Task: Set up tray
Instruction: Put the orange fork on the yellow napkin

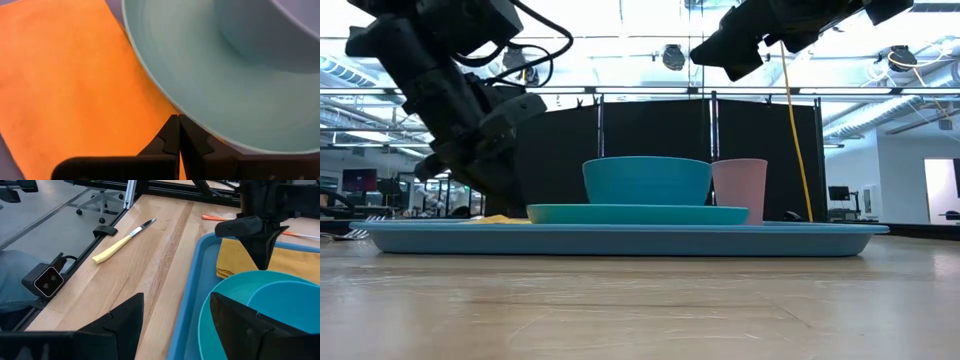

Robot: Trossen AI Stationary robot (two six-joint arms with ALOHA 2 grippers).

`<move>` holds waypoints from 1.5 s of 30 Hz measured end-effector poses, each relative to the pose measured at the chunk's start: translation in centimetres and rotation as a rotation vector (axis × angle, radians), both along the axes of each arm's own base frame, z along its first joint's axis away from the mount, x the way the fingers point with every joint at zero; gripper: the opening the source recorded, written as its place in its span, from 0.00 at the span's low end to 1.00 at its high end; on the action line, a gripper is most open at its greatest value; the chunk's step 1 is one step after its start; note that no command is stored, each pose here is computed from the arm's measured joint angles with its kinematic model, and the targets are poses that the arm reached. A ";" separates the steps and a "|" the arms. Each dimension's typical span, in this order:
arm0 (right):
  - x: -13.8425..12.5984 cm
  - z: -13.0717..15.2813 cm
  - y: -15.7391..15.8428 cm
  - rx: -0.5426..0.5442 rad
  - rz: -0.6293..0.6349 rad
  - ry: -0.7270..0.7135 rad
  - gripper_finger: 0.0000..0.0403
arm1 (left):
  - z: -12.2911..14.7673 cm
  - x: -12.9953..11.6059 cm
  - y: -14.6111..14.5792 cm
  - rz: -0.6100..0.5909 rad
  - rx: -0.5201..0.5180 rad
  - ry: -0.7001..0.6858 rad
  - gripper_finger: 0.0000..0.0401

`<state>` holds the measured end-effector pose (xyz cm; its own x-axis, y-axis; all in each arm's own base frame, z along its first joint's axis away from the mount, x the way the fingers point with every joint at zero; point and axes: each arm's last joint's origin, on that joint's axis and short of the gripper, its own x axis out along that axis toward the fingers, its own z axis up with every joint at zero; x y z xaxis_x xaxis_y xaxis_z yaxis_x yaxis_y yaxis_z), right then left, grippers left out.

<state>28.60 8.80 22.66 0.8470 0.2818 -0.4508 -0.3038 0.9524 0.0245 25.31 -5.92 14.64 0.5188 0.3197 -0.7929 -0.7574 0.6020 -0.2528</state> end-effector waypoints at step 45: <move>0.1 -0.5 -1.6 -0.112 0.004 0.032 0.54 | 4.6 -7.6 1.4 0.246 -0.052 0.187 0.03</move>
<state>28.74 7.15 22.13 0.8306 0.2317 -0.5063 -0.3084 0.9485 -0.0719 17.70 -4.47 19.26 0.2748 0.3740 -0.8858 -0.9148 0.3853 -0.1211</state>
